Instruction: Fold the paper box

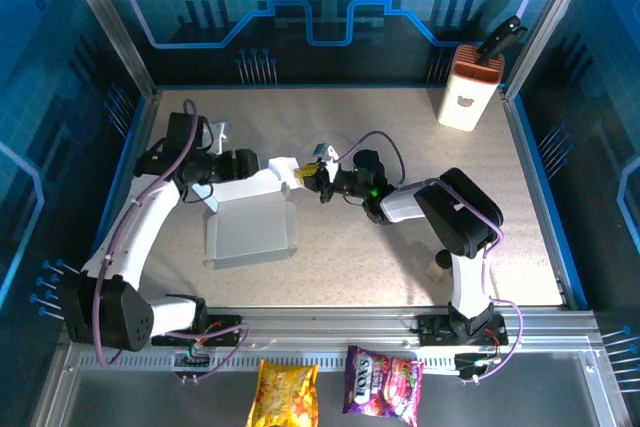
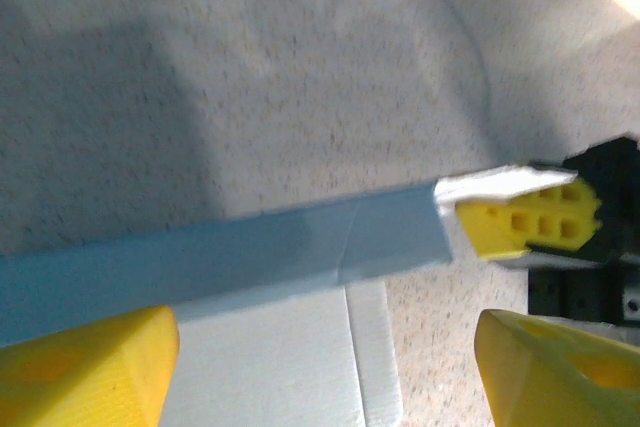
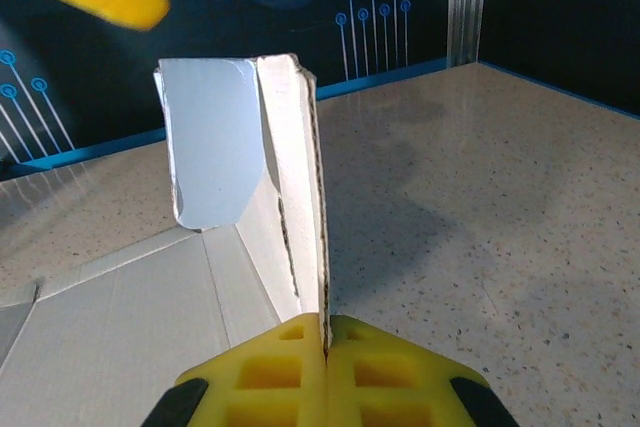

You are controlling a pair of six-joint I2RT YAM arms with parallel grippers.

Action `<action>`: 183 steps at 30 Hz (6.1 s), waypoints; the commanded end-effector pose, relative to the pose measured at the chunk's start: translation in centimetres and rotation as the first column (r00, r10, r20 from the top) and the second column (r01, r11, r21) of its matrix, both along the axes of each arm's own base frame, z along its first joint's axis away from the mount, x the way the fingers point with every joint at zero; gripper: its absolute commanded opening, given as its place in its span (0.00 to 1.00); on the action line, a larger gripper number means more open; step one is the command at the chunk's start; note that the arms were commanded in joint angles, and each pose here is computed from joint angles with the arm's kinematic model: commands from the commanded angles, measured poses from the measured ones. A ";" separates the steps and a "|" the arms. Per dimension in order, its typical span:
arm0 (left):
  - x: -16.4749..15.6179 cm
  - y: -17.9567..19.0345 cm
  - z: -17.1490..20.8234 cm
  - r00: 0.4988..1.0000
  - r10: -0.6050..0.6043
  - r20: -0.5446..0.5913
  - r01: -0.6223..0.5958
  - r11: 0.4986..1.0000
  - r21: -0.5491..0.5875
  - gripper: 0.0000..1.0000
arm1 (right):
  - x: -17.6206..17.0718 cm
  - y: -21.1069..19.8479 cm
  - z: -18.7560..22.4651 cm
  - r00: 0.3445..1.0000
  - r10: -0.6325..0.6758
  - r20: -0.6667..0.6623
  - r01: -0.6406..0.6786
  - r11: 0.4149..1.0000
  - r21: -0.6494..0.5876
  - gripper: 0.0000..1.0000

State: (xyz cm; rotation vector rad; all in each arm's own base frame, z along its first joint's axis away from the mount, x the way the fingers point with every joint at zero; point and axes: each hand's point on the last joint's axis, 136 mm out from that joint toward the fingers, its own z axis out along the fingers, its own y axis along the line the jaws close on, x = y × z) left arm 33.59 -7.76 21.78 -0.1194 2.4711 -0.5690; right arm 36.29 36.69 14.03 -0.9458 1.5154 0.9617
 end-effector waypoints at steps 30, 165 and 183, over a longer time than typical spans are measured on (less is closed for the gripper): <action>-3.1 -8.1 -5.3 0.938 -0.262 -0.226 0.151 0.898 -0.414 0.43 | 1.9 -1.2 -1.7 0.981 -0.160 -0.113 0.140 0.976 -0.169 0.00; -5.2 -9.6 -12.8 0.925 -0.204 -0.320 0.158 0.974 -0.163 0.28 | -3.8 -5.7 -1.7 0.944 0.044 -0.327 -0.136 0.955 -0.264 0.37; -5.1 -10.9 -12.1 0.925 -0.252 -0.286 0.183 0.952 -0.246 0.28 | -3.6 -1.6 -3.1 0.917 0.273 -0.291 -0.289 0.957 -0.010 0.34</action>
